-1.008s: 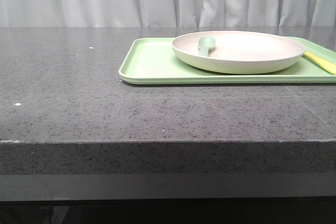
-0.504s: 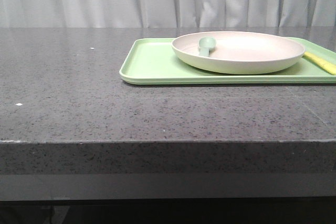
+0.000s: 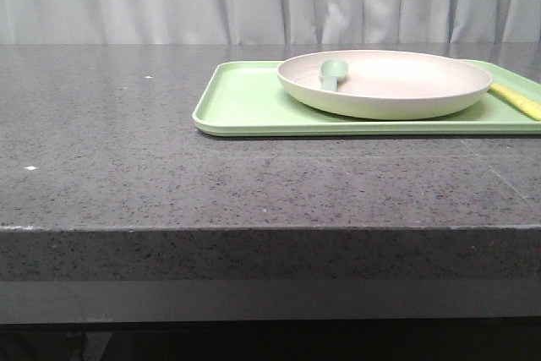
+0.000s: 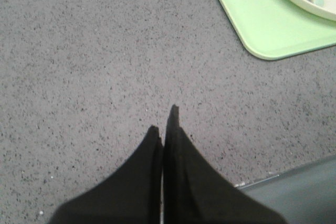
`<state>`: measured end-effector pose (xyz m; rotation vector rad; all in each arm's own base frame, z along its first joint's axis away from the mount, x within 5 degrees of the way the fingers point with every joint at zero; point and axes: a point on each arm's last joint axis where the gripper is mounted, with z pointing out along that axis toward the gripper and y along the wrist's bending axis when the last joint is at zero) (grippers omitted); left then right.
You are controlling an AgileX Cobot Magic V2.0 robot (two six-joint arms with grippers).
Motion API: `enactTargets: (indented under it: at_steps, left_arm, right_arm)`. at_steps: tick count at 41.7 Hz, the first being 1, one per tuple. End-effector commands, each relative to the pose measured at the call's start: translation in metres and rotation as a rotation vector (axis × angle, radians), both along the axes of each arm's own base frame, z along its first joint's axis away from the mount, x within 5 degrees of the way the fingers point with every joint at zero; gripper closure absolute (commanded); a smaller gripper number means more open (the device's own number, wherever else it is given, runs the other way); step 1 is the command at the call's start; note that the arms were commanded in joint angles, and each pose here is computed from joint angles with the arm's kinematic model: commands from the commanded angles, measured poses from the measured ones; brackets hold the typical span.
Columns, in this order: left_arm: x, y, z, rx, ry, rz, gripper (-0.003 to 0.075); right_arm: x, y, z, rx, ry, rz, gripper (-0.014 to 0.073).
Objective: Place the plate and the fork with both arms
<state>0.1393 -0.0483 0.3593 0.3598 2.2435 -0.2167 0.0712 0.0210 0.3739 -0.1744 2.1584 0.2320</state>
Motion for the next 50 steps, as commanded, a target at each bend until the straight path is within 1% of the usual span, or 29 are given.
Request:
enactTargets:
  at_steps: [1, 15, 17, 22, 26, 31, 33, 35, 37, 41, 43, 46, 50]
  left_arm:
    - [0.0, -0.001, 0.015, -0.049, -0.07, 0.009, 0.0738]
    - [0.0, -0.001, 0.015, -0.049, -0.069, 0.009, 0.0738]
    - [-0.002, -0.001, 0.014, -0.058, -0.084, 0.002, 0.0738]
    - [-0.022, 0.008, 0.018, -0.085, -0.187, 0.019, 0.0738]
    - [-0.043, 0.024, 0.015, -0.057, -0.318, 0.089, 0.0738]
    - [-0.063, 0.039, -0.005, -0.023, -0.491, 0.182, 0.0738]
    - [-0.069, 0.042, -0.019, -0.012, -0.548, 0.208, 0.0738]
    - [-0.074, 0.044, -0.032, -0.021, -0.62, 0.233, 0.0738]
    - [-0.078, 0.045, -0.048, -0.029, -0.664, 0.253, 0.0738]
    - [-0.083, 0.047, -0.079, -0.048, -0.705, 0.285, 0.0738]
    - [-0.085, 0.047, -0.096, -0.075, -0.717, 0.304, 0.0738]
    - [-0.086, 0.047, -0.114, -0.124, -0.736, 0.327, 0.0738]
    - [-0.087, 0.048, -0.133, -0.138, -0.791, 0.336, 0.0738]
  right_arm:
    - [0.003, 0.0, 0.012, 0.016, -0.09, -0.011, 0.0663]
    - [0.003, 0.0, 0.012, 0.016, -0.09, -0.011, 0.0663]
    - [0.003, 0.0, 0.012, 0.016, -0.09, -0.011, 0.0663]
    - [0.003, 0.0, 0.012, 0.015, -0.088, -0.01, 0.0663]
    - [0.003, 0.0, 0.012, 0.015, -0.088, -0.01, 0.0663]
    - [0.003, 0.0, 0.012, 0.015, -0.088, -0.01, 0.0663]
    - [0.003, 0.0, 0.012, 0.015, -0.088, -0.01, 0.0663]
    - [0.003, 0.0, 0.012, 0.015, -0.088, -0.01, 0.0663]
    - [0.003, 0.0, 0.012, 0.015, -0.088, -0.01, 0.0663]
    - [0.003, 0.0, 0.012, 0.015, -0.088, -0.01, 0.0663]
    - [0.003, 0.0, 0.012, 0.015, -0.088, -0.01, 0.0663]
    - [0.003, 0.0, 0.012, 0.015, -0.088, -0.01, 0.0663]
    - [0.003, 0.0, 0.012, 0.015, -0.088, -0.01, 0.0663]
